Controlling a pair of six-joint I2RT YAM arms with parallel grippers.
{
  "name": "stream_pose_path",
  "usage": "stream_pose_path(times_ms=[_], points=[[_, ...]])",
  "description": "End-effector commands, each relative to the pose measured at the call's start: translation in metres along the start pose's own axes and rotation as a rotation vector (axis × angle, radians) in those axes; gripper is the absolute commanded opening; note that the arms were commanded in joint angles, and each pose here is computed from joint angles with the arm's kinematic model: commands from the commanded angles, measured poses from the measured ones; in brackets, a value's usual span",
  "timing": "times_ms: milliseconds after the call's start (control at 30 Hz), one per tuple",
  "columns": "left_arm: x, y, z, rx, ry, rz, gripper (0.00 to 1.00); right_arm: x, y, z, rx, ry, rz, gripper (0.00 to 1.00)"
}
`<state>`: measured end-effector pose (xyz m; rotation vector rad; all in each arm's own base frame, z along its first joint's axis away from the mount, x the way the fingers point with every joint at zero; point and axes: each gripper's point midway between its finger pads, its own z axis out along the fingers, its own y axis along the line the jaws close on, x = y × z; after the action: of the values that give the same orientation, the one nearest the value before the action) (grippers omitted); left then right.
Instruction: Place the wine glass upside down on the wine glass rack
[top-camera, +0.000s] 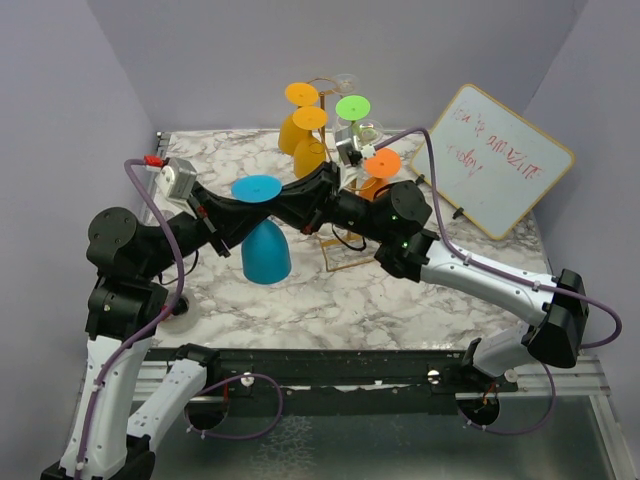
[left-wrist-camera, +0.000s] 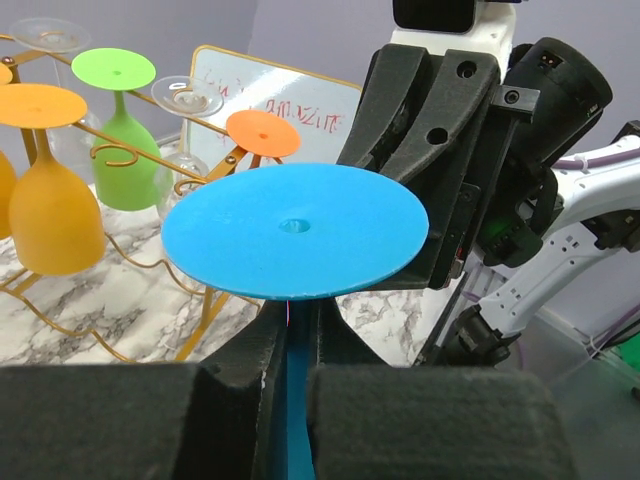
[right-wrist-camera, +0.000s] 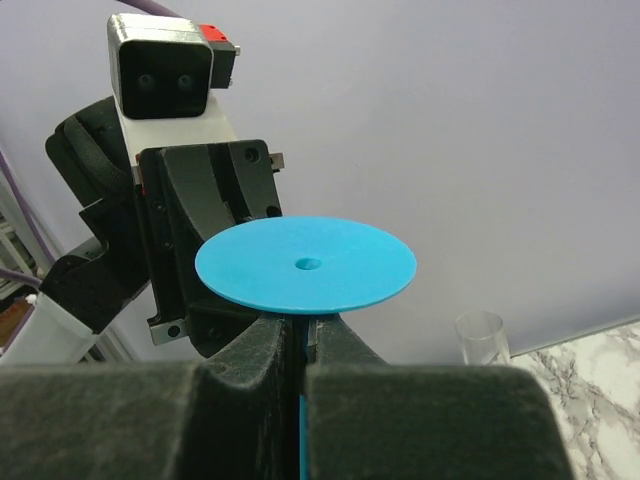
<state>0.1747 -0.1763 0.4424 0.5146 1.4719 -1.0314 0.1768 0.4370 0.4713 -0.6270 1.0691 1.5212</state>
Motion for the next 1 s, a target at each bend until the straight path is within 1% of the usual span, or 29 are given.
stream_pose_path(times_ms=[0, 133, 167, 233, 333, 367, 433, 533, 667, 833, 967], points=[[0.003, -0.007, -0.005, 0.035, -0.023, 0.06, 0.0, -0.018, 0.018, -0.002, -0.061, -0.051, -0.02, 0.01], [0.0, -0.005, -0.008, 0.014, -0.047, 0.085, 0.0, -0.02, 0.016, -0.002, -0.044, -0.057, -0.008, 0.01], [-0.001, -0.003, -0.008, -0.001, -0.054, 0.088, 0.0, -0.021, 0.015, -0.003, -0.036, -0.057, -0.004, 0.06], [-0.002, 0.003, -0.008, -0.03, -0.064, 0.09, 0.0, -0.02, 0.014, -0.005, -0.02, -0.058, 0.006, 0.23], [-0.005, 0.014, -0.008, -0.092, -0.086, 0.087, 0.0, -0.022, 0.01, -0.009, 0.014, -0.07, 0.016, 0.43], [-0.007, 0.019, -0.008, -0.117, -0.095, 0.085, 0.0, -0.021, 0.009, -0.012, 0.022, -0.073, 0.017, 0.48], [-0.01, 0.027, -0.008, -0.161, -0.114, 0.084, 0.0, -0.025, 0.009, -0.017, 0.033, -0.087, 0.013, 0.55], [-0.016, 0.038, -0.008, -0.218, -0.149, 0.083, 0.0, -0.027, 0.01, -0.025, 0.049, -0.091, -0.001, 0.59], [-0.021, 0.053, -0.004, -0.266, -0.179, 0.095, 0.0, -0.037, 0.013, -0.04, 0.076, -0.105, -0.028, 0.59], [-0.012, 0.072, 0.012, -0.264, -0.148, 0.146, 0.0, -0.06, 0.017, -0.065, 0.144, -0.146, -0.077, 0.59], [-0.005, 0.085, 0.035, -0.204, -0.113, 0.204, 0.0, -0.071, 0.017, -0.088, 0.208, -0.16, -0.121, 0.59]])
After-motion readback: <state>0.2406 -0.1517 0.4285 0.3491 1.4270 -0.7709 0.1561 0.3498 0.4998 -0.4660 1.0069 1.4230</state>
